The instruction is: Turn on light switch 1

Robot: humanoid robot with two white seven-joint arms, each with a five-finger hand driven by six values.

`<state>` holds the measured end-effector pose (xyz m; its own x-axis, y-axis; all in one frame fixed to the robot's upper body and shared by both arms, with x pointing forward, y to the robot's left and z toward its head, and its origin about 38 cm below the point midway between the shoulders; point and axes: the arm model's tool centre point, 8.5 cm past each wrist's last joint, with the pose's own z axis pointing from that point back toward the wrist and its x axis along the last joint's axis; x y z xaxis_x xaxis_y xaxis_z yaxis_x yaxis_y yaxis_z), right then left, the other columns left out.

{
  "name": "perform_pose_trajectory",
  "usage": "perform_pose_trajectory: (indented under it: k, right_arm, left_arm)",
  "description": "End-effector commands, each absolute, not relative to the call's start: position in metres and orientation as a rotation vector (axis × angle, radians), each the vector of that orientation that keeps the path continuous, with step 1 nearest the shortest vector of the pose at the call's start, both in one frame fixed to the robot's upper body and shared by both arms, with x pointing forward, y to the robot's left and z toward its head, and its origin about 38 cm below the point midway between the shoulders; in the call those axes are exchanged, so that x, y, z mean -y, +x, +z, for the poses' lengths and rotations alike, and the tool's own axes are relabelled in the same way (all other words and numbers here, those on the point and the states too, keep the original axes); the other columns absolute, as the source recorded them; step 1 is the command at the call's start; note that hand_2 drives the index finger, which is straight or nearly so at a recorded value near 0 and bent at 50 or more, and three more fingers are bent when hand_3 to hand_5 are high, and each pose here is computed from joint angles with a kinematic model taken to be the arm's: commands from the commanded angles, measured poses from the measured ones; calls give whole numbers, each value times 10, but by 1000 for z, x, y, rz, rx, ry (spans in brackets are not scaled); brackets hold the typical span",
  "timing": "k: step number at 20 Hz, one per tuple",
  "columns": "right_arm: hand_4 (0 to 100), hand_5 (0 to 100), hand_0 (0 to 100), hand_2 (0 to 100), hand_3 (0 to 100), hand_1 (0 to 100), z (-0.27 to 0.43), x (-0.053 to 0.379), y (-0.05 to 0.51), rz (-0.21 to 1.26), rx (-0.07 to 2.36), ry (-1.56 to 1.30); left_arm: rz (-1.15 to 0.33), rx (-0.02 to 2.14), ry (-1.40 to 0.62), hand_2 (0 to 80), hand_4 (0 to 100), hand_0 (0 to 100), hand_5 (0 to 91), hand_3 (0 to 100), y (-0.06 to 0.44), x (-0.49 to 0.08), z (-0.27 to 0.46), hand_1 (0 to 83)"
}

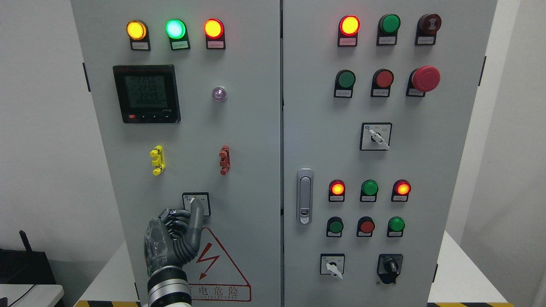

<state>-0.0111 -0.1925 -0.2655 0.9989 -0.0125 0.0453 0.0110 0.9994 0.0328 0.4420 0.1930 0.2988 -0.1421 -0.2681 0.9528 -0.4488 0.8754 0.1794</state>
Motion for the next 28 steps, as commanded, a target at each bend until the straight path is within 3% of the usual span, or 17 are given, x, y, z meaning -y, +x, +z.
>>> perform_pose_trajectory:
  k: [1,28]
  right_arm:
    - [0,0,120,0,0,389,-265,192,-11,-18,45,36]
    - [0,0,120,0,0,389,-265,192,-11,-18,45,36]
  left_arm:
    - [162,1731,550,561,897,248,784,891,442,-192,299,340]
    - [156,1730,546,583,910,334,801,904,443,-191,300,338]
